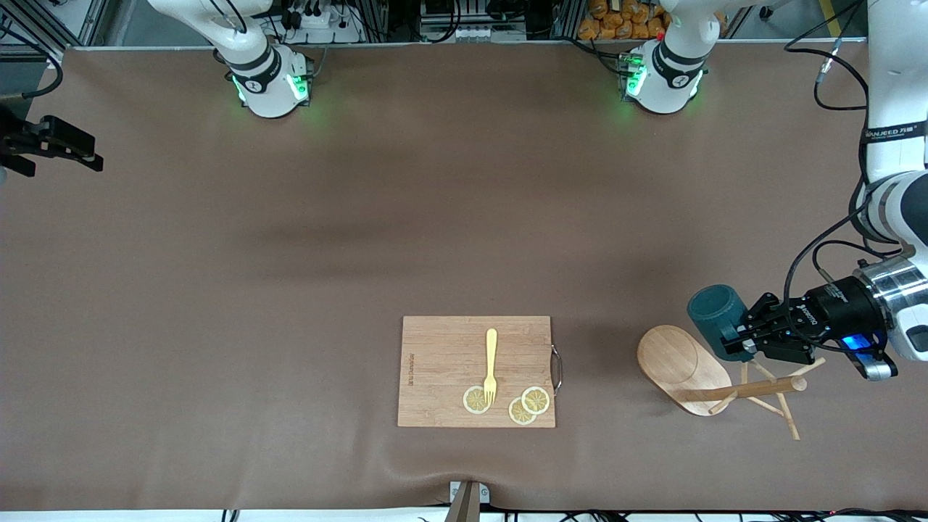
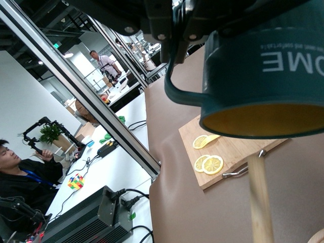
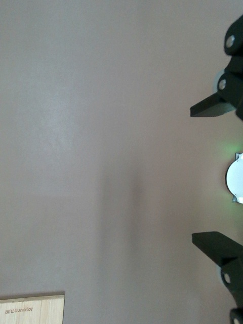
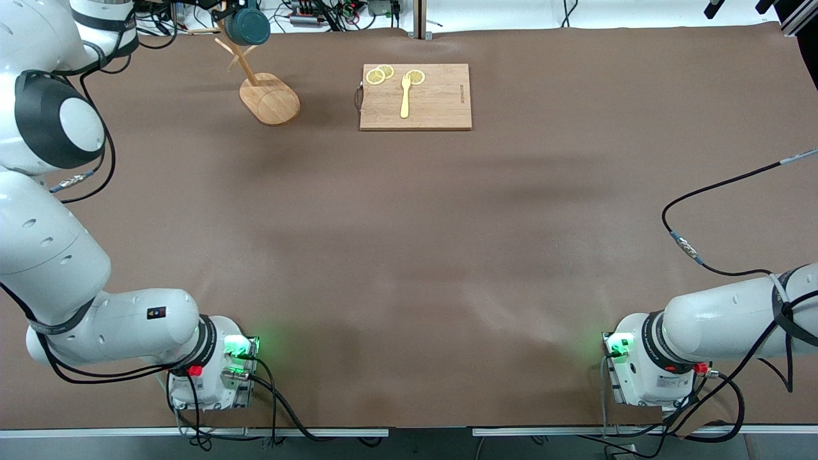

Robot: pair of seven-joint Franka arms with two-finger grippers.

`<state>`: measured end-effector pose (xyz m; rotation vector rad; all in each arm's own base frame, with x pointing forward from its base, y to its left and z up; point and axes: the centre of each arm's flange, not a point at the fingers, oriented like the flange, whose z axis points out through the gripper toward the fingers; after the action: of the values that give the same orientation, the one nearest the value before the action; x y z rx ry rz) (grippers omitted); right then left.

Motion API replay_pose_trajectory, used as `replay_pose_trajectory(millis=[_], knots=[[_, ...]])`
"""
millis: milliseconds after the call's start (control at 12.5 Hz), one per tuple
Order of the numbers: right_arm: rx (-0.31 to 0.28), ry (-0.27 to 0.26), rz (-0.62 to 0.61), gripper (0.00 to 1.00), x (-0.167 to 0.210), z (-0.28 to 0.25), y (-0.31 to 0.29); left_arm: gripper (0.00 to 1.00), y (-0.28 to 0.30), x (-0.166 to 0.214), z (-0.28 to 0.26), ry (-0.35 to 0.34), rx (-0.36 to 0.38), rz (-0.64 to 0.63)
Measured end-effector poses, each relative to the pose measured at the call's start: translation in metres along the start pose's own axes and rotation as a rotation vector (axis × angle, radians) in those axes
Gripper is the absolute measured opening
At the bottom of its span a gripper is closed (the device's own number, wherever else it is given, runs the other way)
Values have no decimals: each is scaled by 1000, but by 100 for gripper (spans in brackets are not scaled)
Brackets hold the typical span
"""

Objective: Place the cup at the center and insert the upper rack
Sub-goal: 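Hang the mug on a tree peg and open the left gripper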

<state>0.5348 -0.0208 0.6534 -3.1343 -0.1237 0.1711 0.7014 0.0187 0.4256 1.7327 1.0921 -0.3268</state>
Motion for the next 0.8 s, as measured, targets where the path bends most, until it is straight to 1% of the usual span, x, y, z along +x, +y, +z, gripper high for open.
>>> replay_pose_trajectory(millis=[320,799], knots=[[0,0,0,100,0,0,0,5,-9,17,-3,-3,-18,27],[0,0,0,100,0,0,0,5,-27,40,-16,-22,-75,76]])
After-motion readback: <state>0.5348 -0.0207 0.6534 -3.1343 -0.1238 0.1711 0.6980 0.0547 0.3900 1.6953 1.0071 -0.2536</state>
